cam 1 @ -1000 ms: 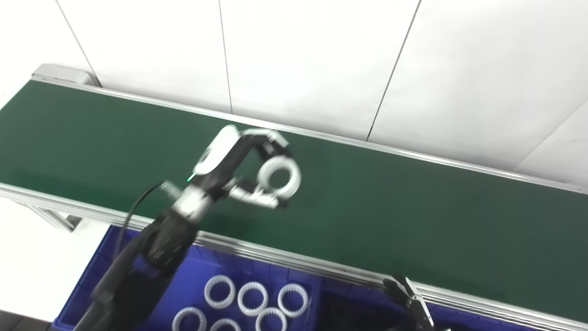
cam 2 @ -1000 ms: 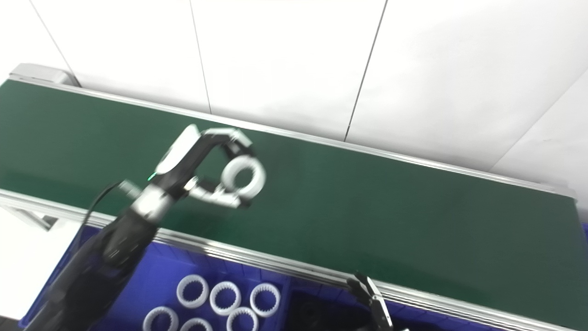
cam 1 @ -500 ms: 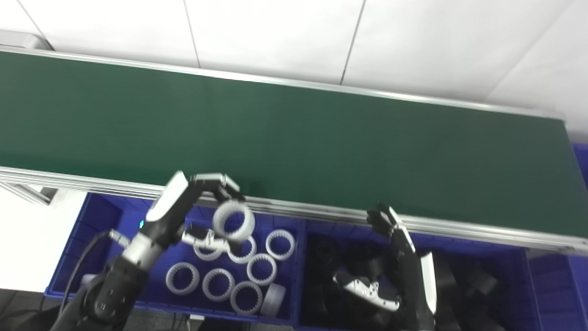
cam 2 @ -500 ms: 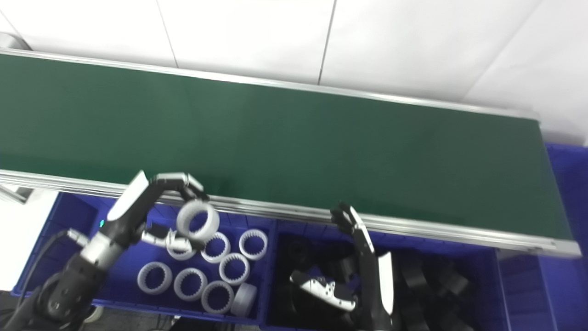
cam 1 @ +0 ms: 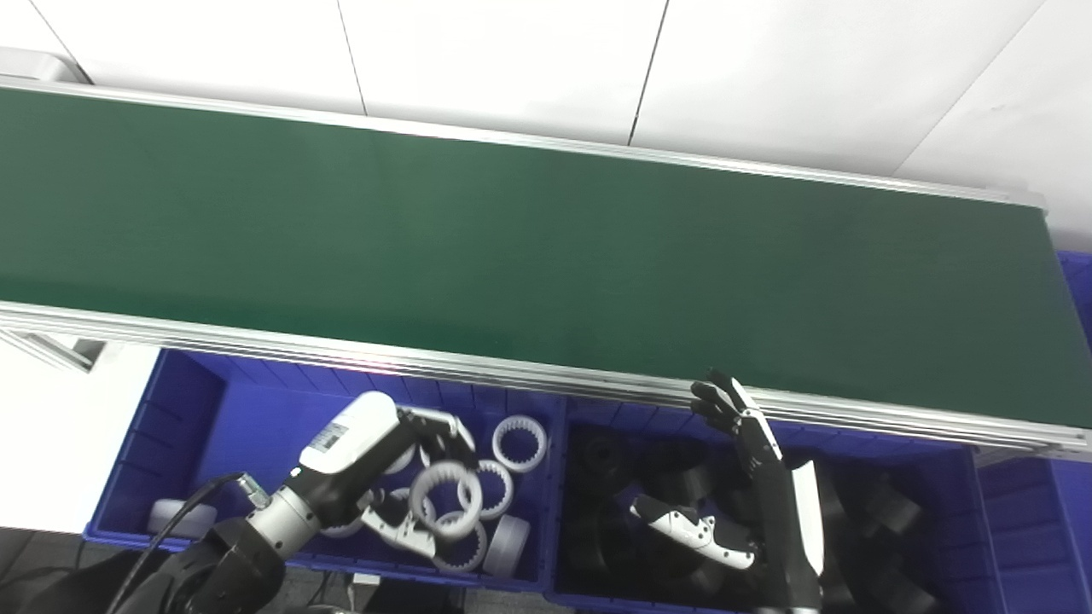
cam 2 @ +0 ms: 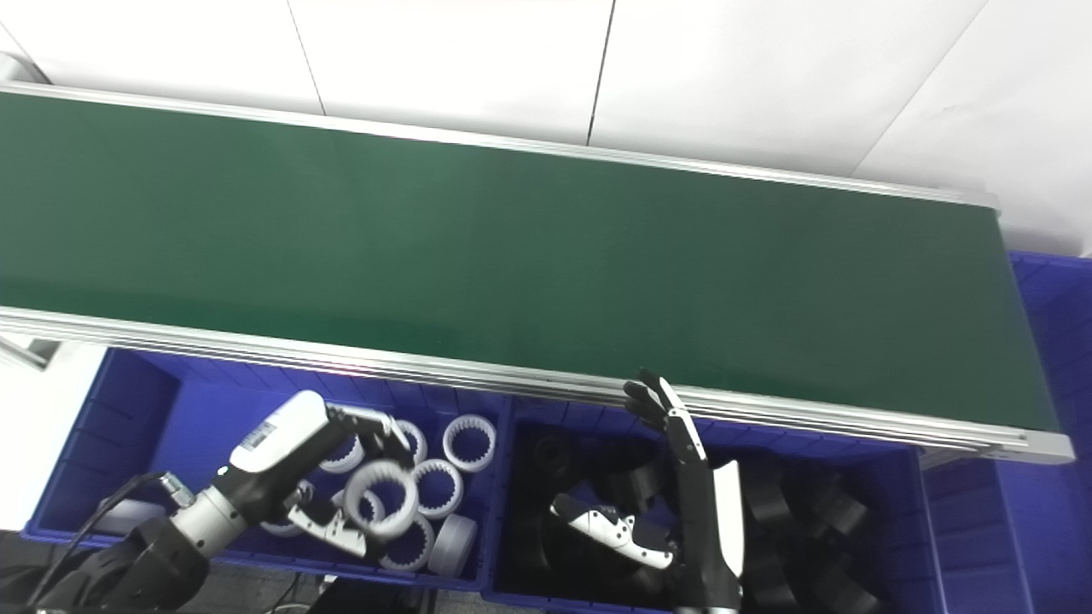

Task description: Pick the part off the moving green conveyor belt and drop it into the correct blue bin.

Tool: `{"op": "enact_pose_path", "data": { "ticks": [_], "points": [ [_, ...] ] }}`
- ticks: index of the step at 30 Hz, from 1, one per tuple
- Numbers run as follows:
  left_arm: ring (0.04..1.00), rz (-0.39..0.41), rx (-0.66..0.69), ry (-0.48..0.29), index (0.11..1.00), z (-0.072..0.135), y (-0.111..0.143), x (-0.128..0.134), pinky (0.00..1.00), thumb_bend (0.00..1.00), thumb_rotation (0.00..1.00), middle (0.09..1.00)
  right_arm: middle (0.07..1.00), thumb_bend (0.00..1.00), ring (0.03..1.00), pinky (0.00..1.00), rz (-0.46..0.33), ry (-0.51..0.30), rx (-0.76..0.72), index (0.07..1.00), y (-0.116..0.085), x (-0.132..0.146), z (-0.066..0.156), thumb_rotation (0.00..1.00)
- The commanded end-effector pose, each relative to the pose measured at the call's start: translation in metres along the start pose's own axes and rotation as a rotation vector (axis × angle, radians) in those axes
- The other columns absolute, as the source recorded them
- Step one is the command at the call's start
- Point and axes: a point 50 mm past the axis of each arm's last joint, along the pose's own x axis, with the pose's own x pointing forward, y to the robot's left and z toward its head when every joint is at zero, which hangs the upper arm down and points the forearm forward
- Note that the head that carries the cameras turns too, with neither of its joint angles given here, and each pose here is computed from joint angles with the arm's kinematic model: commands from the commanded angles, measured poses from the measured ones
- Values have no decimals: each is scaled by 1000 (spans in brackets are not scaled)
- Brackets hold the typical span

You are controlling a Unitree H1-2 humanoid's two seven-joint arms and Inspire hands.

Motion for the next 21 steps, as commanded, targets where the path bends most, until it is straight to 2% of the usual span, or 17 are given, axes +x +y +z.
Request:
{"op": "enact_pose_path", "data": {
  "ticks": [1, 2, 5, 6, 8, 9, 11, 12, 13, 15, 16, 18, 21],
  "points": [
    [951, 1, 67, 8, 885, 4, 11, 3, 952, 795, 321, 937, 822, 825, 793, 761, -13, -19, 7, 880, -1, 0, 8, 371],
    [984, -2, 65, 19, 952, 4, 11, 3, 985, 883, 397, 980, 824, 828, 796, 759, -11, -16, 2, 884, -1, -1, 8, 384],
    [997, 12, -11, 20, 990, 6, 12, 3, 997, 973, 447, 996, 825, 831, 798, 758, -7, -10, -2, 888, -1, -1, 8, 391],
    [999, 13, -73, 7, 943, 6, 12, 3, 999, 990, 406, 999, 825, 833, 799, 762, -9, -8, 0, 888, 0, -1, 8, 389],
    [1000, 17, -222, -19, 672, 5, 14, 2, 1000, 985, 331, 1000, 822, 838, 798, 769, -11, -6, 6, 886, 0, -1, 8, 380],
    [1000, 24, -281, -37, 613, 4, 16, 2, 1000, 976, 295, 1000, 824, 838, 801, 767, -10, -7, 9, 886, 0, -1, 8, 373],
    [1000, 41, -356, -66, 669, 3, 18, 1, 1000, 970, 257, 1000, 824, 840, 804, 763, -7, -10, 9, 887, -1, -1, 8, 375],
    [1000, 47, -394, -79, 665, 1, 19, 1, 1000, 971, 257, 1000, 824, 840, 804, 762, -7, -10, 8, 887, -1, -1, 8, 375],
    [1000, 53, -430, -88, 715, 0, 20, 0, 1000, 974, 244, 1000, 824, 842, 805, 762, -7, -11, 7, 887, -1, -1, 8, 375],
    [1000, 56, -517, -123, 907, -2, 20, 1, 1000, 987, 196, 1000, 826, 843, 806, 763, -2, -9, 6, 889, -1, -1, 8, 379],
    [1000, 50, -564, -142, 953, -1, 19, 2, 1000, 983, 174, 1000, 827, 843, 807, 769, 0, -7, 8, 890, -1, -1, 8, 381],
    [1000, 40, -636, -164, 991, 4, 19, 5, 952, 982, 150, 1000, 830, 856, 808, 783, 6, -6, 9, 890, -2, -2, 8, 396],
    [1000, 54, -657, -198, 1000, 12, 19, 9, 889, 1000, 245, 1000, 833, 863, 810, 779, 10, -2, 16, 889, -1, -3, 8, 388]
  ]
}}
